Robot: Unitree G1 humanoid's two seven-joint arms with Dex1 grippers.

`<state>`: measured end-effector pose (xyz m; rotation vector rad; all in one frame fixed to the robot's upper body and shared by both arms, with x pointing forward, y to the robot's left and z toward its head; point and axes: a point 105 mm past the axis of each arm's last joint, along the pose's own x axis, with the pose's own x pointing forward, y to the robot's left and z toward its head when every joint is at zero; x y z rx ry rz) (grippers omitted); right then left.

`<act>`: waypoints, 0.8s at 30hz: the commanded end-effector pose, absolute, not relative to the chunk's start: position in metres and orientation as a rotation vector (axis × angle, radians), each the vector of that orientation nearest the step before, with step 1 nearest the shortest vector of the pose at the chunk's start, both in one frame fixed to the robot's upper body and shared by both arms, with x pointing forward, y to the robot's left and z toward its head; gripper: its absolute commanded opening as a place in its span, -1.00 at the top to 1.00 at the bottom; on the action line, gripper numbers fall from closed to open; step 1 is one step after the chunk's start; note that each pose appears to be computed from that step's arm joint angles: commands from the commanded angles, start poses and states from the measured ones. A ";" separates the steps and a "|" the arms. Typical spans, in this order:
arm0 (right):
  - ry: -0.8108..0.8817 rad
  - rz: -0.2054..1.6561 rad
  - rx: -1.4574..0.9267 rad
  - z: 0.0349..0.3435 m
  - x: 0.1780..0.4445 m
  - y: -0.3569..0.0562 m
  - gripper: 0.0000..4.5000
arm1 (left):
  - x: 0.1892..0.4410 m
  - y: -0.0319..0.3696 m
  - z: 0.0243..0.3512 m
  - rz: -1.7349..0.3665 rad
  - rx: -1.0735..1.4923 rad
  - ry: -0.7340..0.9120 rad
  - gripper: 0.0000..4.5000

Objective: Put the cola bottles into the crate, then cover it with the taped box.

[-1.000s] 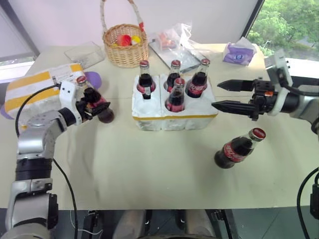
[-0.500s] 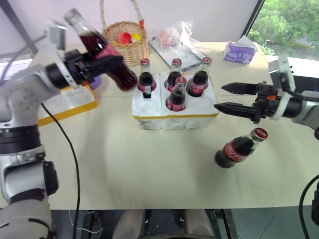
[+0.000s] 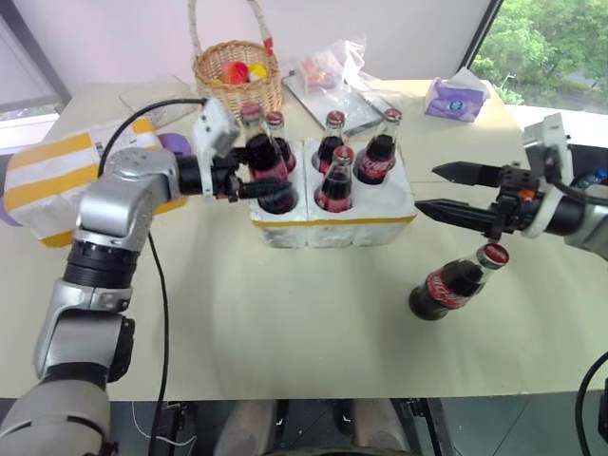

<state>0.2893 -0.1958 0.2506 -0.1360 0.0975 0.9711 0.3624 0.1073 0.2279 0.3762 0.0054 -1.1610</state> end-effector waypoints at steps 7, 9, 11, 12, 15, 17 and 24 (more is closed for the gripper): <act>0.066 0.933 -0.186 0.258 0.288 -0.201 -1.00 | 0.382 0.095 0.211 -1.053 0.430 -0.066 -0.26; 0.071 0.923 -0.178 0.258 0.289 -0.203 -1.00 | 0.384 0.094 0.208 -1.039 0.399 -0.056 -0.26; 0.067 0.913 -0.176 0.260 0.290 -0.204 -1.00 | 0.384 0.096 0.207 -1.024 0.380 -0.055 -0.74; 0.063 0.907 -0.178 0.261 0.291 -0.205 -1.00 | 0.384 0.098 0.208 -1.016 0.369 -0.057 -0.92; 0.054 0.884 -0.189 0.262 0.293 -0.207 -1.00 | 0.383 0.107 0.217 -0.992 0.322 -0.067 -0.98; 0.047 0.867 -0.196 0.265 0.292 -0.210 -1.00 | 0.378 0.120 0.230 -0.986 0.274 -0.075 -0.98; -0.017 0.759 -0.195 0.289 0.277 -0.237 -1.00 | 0.314 0.154 0.301 -1.187 0.098 -0.120 -0.98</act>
